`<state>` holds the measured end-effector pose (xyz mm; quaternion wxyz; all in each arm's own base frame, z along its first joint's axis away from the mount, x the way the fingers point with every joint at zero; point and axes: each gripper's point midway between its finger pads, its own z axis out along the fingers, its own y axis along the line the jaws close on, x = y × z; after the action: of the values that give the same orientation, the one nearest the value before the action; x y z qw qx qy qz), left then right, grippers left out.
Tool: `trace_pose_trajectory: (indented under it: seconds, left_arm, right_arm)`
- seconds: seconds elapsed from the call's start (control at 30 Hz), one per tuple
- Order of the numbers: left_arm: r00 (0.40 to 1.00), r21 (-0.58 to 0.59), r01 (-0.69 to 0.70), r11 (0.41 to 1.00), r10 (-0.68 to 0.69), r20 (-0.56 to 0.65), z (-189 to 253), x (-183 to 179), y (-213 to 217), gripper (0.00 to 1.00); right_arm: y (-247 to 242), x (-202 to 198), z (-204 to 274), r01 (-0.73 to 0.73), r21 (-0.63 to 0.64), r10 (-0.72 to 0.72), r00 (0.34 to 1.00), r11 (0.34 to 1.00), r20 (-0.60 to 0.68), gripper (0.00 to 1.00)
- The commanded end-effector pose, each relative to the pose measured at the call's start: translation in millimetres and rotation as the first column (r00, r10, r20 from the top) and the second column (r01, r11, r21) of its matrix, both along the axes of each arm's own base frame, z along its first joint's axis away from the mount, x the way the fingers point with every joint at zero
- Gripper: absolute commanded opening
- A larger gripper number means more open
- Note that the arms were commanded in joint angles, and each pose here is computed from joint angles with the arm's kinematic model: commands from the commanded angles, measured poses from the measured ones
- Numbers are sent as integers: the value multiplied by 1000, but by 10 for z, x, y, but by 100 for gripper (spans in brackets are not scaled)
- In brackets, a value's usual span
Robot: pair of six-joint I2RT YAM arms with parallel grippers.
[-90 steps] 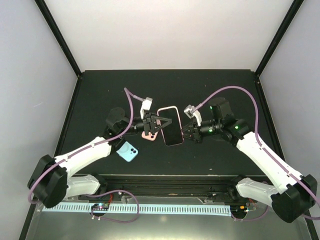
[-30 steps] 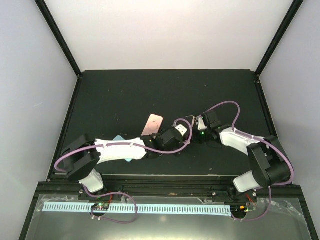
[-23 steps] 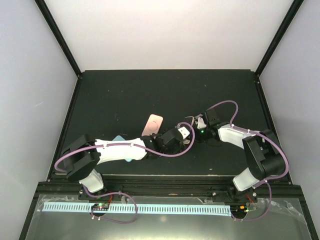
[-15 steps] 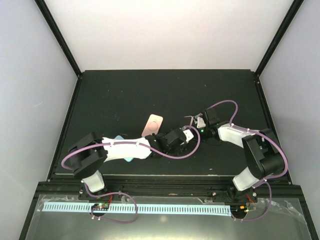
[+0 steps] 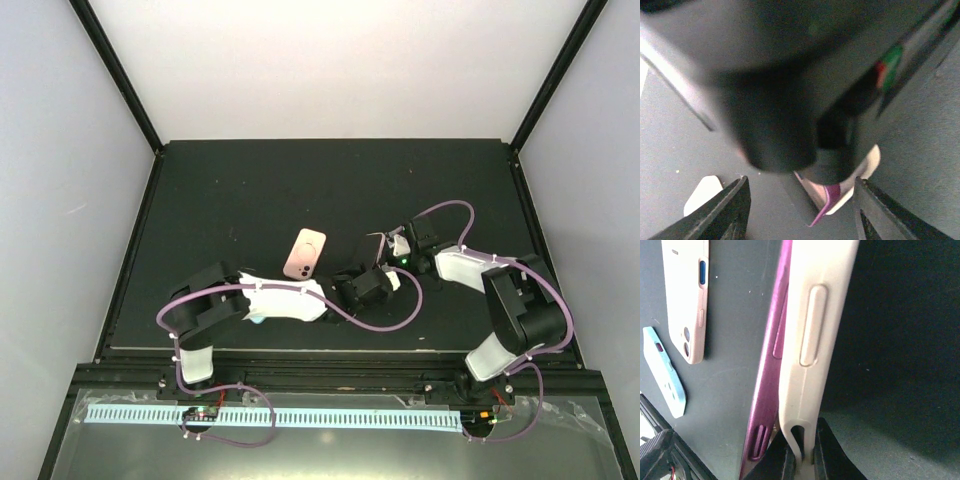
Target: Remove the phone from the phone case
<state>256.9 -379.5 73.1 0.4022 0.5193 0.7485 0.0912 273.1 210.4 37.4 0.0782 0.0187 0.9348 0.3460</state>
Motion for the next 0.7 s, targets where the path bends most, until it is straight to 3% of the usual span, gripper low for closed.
trace_pose_trajectory:
  seconds: [0.0, 0.43, 0.67]
  left_arm:
    - [990, 48, -34, 998, 28, 135, 162, 126, -14, 56]
    - [968, 91, -47, 995, 23, 250, 168, 174, 27, 43]
    - [969, 85, -32, 996, 10, 248, 114, 159, -16, 27]
  right_arm:
    - [73, -27, 14, -25, 34, 26, 999, 999, -21, 1]
    - [97, -18, 78, -45, 48, 45, 999, 998, 1, 1]
    - [98, -4, 117, -46, 49, 45, 999, 998, 17, 1]
